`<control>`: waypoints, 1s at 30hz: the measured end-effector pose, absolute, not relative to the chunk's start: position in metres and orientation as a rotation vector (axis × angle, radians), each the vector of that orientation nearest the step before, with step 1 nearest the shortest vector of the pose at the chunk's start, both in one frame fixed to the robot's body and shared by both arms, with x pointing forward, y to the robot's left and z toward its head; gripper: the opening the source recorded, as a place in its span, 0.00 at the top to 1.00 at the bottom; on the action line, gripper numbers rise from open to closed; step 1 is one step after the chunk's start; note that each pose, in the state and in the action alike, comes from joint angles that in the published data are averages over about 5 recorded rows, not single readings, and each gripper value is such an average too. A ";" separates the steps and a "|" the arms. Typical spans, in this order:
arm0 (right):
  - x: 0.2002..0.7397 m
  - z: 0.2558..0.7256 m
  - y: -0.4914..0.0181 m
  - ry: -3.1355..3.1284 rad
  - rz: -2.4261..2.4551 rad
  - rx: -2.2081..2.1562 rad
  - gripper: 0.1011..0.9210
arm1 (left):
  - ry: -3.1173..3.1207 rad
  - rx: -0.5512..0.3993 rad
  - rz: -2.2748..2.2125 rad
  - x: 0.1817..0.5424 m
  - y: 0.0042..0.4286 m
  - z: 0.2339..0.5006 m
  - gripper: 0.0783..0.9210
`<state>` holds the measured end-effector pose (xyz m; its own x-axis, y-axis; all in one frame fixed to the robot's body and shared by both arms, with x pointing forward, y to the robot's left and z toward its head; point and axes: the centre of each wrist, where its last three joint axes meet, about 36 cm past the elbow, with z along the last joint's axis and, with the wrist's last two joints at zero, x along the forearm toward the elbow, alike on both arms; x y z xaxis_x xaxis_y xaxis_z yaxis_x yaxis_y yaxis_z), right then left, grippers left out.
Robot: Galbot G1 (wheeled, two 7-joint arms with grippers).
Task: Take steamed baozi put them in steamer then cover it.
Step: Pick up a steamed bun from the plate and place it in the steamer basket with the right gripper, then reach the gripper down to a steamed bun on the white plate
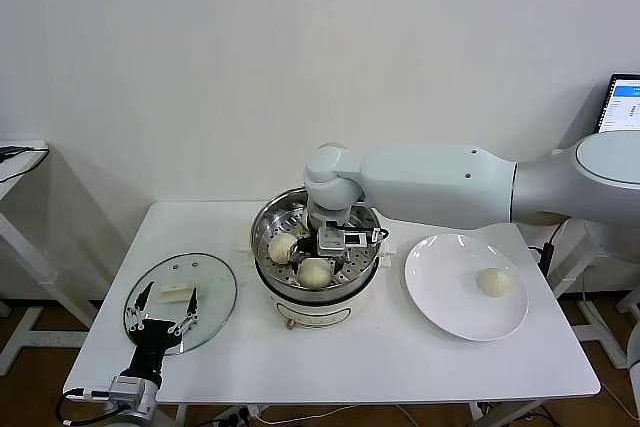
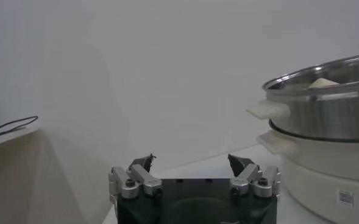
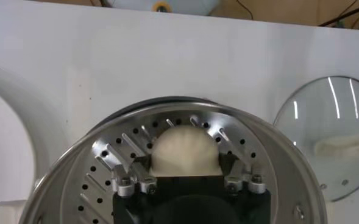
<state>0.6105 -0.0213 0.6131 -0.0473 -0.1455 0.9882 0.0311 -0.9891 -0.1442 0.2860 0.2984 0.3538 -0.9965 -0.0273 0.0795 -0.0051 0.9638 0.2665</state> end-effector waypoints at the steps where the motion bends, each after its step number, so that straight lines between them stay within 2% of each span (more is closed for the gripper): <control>1: 0.611 0.615 -0.022 0.132 -2.186 -2.079 0.12 | -3.031 0.025 -0.411 0.286 0.298 0.354 0.12; 7: 0.616 0.638 -0.038 0.180 -2.211 -2.074 0.12 | -3.033 0.024 -0.411 0.286 0.297 0.355 0.12; 13: 0.620 0.673 -0.081 0.322 -2.272 -2.107 0.12 | -3.035 0.012 -0.408 0.285 0.292 0.356 0.12; 22: 0.634 0.693 -0.197 0.875 -2.401 -2.240 0.12 | -3.039 -0.006 -0.418 0.283 0.285 0.360 0.12; 30: 0.644 0.666 -0.305 1.423 -2.455 -2.305 0.12 | -3.042 -0.011 -0.424 0.281 0.282 0.361 0.12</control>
